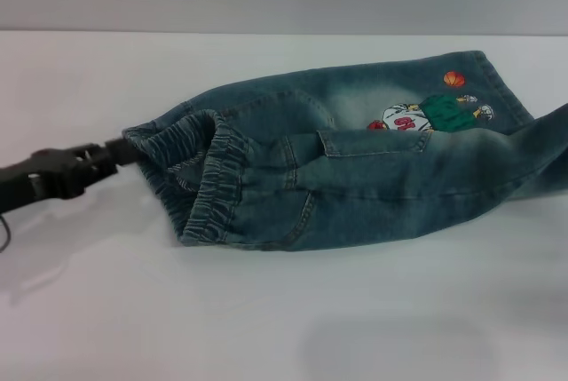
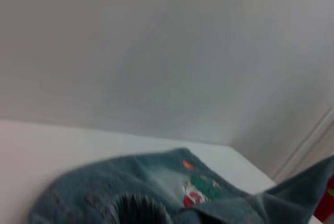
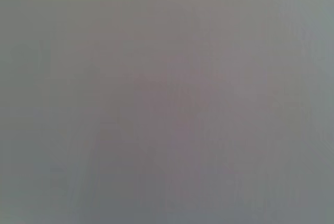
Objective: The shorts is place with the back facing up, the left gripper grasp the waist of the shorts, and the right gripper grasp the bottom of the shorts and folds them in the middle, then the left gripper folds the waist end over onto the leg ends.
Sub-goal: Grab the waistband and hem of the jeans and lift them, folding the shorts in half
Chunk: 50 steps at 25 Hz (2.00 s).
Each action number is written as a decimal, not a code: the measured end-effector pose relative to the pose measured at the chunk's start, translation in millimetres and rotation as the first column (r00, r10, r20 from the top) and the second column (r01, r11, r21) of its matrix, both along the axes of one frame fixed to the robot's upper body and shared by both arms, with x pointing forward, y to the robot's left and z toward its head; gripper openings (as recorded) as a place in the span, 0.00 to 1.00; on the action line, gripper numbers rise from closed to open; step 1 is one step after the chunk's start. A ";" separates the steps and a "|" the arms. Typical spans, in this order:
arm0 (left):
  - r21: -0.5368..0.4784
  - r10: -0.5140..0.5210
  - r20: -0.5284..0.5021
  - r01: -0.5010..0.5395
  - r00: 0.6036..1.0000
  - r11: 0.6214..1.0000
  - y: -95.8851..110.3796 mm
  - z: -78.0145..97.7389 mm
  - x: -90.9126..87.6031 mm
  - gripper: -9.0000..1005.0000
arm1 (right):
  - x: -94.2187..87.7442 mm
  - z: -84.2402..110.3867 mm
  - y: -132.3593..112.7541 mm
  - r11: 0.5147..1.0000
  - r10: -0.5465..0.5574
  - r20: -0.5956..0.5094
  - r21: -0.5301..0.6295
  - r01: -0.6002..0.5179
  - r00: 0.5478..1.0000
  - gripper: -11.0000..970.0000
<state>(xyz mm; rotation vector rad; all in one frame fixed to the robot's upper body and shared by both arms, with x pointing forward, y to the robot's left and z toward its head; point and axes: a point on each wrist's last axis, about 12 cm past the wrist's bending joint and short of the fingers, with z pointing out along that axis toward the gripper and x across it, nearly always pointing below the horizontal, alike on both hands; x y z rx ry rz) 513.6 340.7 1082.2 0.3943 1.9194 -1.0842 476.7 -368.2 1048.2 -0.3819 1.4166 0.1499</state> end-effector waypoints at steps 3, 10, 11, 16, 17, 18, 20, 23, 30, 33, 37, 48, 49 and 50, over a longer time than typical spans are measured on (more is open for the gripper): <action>0.008 -0.023 -0.062 0.024 0.998 1.000 -8.0 -2.6 4.8 0.23 | 3.2 -1.1 2.1 1.000 0.001 -0.008 0.000 -0.001 1.000 0.01; 0.052 0.001 -0.155 0.007 0.988 0.999 -24.1 -12.1 16.9 0.39 | 9.2 -4.7 12.9 0.999 0.012 0.003 -0.031 -0.012 1.000 0.01; 0.054 0.005 -0.157 0.004 0.988 0.999 -25.4 -12.4 18.2 0.40 | 10.0 -5.4 14.1 0.999 0.014 -0.001 -0.029 -0.014 1.000 0.01; 0.077 0.021 -0.192 -0.006 0.981 0.997 -33.9 -15.2 26.8 0.42 | 11.9 -6.5 15.5 1.000 0.013 -0.010 -0.026 -0.014 1.000 0.01; 0.090 0.019 -0.205 -0.001 0.979 0.996 -37.0 -16.2 29.1 0.42 | 12.0 -6.4 15.3 1.000 0.013 -0.010 -0.027 -0.013 1.000 0.01; 0.099 0.019 -0.213 0.002 0.977 0.995 -39.1 -16.8 30.8 0.42 | 12.0 -6.4 15.2 1.000 0.012 -0.010 -0.028 -0.013 1.000 0.01; 0.116 0.006 -0.230 0.021 0.973 0.993 -45.0 -17.1 34.3 0.42 | 12.1 -6.3 14.8 1.000 0.010 -0.009 -0.028 -0.011 1.000 0.01; 0.135 -0.011 -0.242 0.045 0.970 0.990 -52.9 -15.8 39.7 0.42 | 12.1 -6.2 13.9 0.999 0.007 -0.010 -0.031 -0.007 1.000 0.01; 0.139 -0.025 -0.238 0.060 0.971 0.988 -61.3 -10.6 48.5 0.42 | 13.3 -8.7 14.5 0.999 -0.005 -0.018 -0.054 0.004 1.000 0.01; 0.142 -0.024 -0.235 0.058 0.972 0.988 -62.9 -8.9 51.3 0.42 | 14.0 -8.4 14.9 0.999 -0.004 -0.017 -0.054 0.003 1.000 0.01; 0.160 -0.016 -0.239 0.056 0.971 0.986 -65.2 -9.2 54.6 0.41 | 14.4 -8.1 14.6 0.999 -0.007 -0.015 -0.053 0.006 1.000 0.01; 0.204 -0.024 -0.269 0.081 0.963 0.976 -72.4 -9.7 60.3 0.41 | 15.8 -7.4 13.6 0.999 -0.015 -0.013 -0.053 0.014 1.000 0.01; 0.206 -0.027 -0.272 0.086 0.962 0.975 -73.5 -9.6 60.7 0.41 | 15.9 -7.5 13.4 0.998 -0.016 -0.015 -0.053 0.015 1.000 0.01; 0.207 -0.029 -0.272 0.088 0.962 0.974 -74.0 -9.5 60.9 0.41 | 16.1 -7.7 13.2 0.998 -0.017 -0.017 -0.054 0.017 1.000 0.01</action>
